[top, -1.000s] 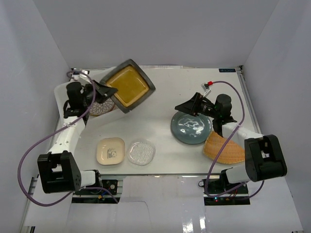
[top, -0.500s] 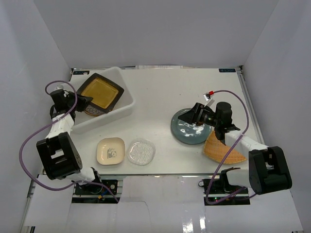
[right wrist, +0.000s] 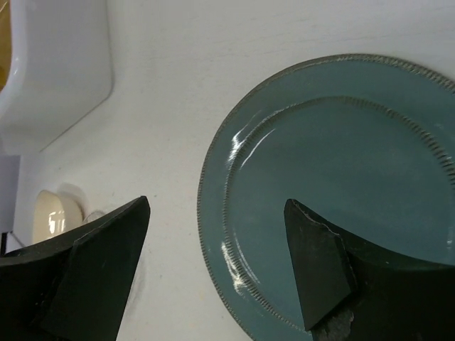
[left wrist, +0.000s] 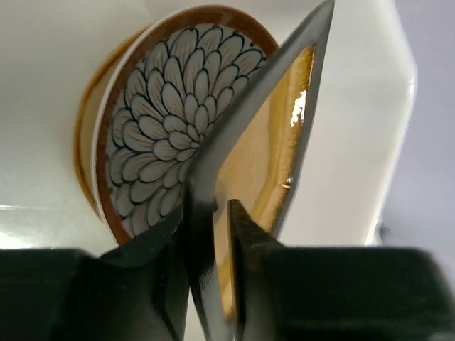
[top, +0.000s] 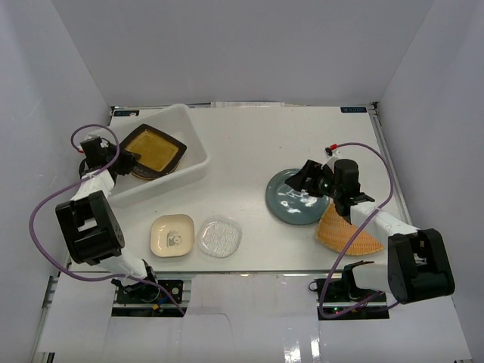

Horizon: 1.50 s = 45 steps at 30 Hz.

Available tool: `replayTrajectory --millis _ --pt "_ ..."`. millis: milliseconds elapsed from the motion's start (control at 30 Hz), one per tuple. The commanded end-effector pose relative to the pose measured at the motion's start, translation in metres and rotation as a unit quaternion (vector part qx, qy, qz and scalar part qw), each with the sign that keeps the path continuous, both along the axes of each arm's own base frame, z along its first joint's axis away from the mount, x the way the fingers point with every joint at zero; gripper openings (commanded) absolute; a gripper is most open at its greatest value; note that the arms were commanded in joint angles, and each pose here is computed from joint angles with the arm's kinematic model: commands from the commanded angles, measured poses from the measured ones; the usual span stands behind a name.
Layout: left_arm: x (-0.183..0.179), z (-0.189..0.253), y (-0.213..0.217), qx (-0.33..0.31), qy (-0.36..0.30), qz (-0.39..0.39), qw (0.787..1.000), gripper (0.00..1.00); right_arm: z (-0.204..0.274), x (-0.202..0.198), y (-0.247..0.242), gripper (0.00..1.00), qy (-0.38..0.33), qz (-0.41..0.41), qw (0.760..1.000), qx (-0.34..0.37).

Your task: Place the plates into the plastic bin on the countertop

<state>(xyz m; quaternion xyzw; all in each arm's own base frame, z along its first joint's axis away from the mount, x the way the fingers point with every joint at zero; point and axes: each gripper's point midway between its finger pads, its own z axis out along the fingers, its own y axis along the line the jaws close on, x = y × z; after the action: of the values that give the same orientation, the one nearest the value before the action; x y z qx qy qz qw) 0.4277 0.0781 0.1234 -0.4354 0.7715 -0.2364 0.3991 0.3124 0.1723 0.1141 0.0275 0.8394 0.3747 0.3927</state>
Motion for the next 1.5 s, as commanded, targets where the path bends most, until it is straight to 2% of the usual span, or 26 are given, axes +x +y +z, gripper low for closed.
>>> replayTrajectory --millis 0,33,67,200,367,433,567,667,767,900,1033,1067,1133,1167,1233,1267,1333,1367,1467 --pt "0.019 0.03 0.015 0.04 -0.038 0.005 0.998 0.45 0.012 0.035 -0.028 0.82 -0.034 -0.075 0.995 -0.064" --pt "0.02 0.033 0.014 0.041 -0.041 0.001 0.998 0.55 0.006 0.036 -0.035 0.83 -0.027 -0.081 0.993 -0.087" --pt "0.02 0.035 0.014 0.042 -0.041 -0.001 0.998 0.74 0.003 0.043 -0.047 0.85 -0.028 -0.108 0.987 -0.114" --pt "0.017 0.054 0.009 0.047 -0.061 -0.008 0.997 0.98 -0.002 0.062 -0.087 0.9 -0.017 -0.164 0.965 -0.202" --pt "-0.001 0.062 0.012 0.076 -0.062 0.009 0.995 0.98 -0.015 0.074 -0.111 0.95 0.005 -0.159 0.948 -0.275" --pt "-0.008 0.074 0.008 0.094 -0.076 0.01 0.993 0.98 -0.03 0.07 -0.112 0.95 0.038 -0.142 0.944 -0.295" --pt "-0.022 0.094 -0.004 0.114 -0.107 -0.001 0.988 0.98 -0.048 0.064 -0.095 0.95 0.062 -0.081 0.953 -0.283" --pt "-0.032 0.11 -0.022 0.133 -0.131 -0.032 0.982 0.98 -0.061 0.058 -0.093 0.96 0.083 -0.058 0.95 -0.297" --pt "-0.041 0.114 -0.038 0.135 -0.124 -0.064 0.981 0.98 -0.069 0.055 -0.093 0.95 0.094 -0.047 0.946 -0.307" --pt "-0.05 0.111 -0.041 0.137 -0.113 -0.066 0.982 0.98 -0.079 0.052 -0.091 0.88 0.109 -0.037 0.943 -0.311" --pt "-0.054 0.12 -0.057 0.119 -0.13 -0.097 0.98 0.98 -0.085 0.054 -0.076 0.68 0.114 -0.016 0.953 -0.282" --pt "-0.055 0.126 -0.077 0.113 -0.141 -0.131 0.975 0.98 -0.083 0.057 -0.069 0.5 0.112 -0.012 0.959 -0.262" --pt "-0.06 0.142 -0.107 0.116 -0.165 -0.172 0.964 0.98 -0.081 0.064 -0.059 0.37 0.105 -0.011 0.966 -0.236" --pt "-0.065 0.149 -0.145 0.115 -0.176 -0.218 0.953 0.97 -0.076 0.071 -0.052 0.3 0.1 -0.018 0.972 -0.212" --pt "-0.077 0.155 -0.193 0.108 -0.187 -0.277 0.936 0.96 -0.076 0.081 -0.046 0.27 0.101 -0.027 0.976 -0.193" --pt "-0.091 0.154 -0.232 0.104 -0.186 -0.325 0.922 0.96 -0.075 0.085 -0.042 0.24 0.106 -0.035 0.978 -0.178" --pt "-0.103 0.14 -0.267 0.101 -0.17 -0.365 0.91 0.96 -0.074 0.1 -0.04 0.23 0.097 -0.046 0.98 -0.169" --pt "-0.118 0.132 -0.295 0.102 -0.163 -0.397 0.898 0.95 -0.073 0.104 -0.041 0.23 0.096 -0.055 0.979 -0.171" --pt "-0.138 0.096 -0.336 0.104 -0.12 -0.436 0.886 0.95 -0.069 0.114 -0.04 0.23 0.085 -0.062 0.981 -0.165"
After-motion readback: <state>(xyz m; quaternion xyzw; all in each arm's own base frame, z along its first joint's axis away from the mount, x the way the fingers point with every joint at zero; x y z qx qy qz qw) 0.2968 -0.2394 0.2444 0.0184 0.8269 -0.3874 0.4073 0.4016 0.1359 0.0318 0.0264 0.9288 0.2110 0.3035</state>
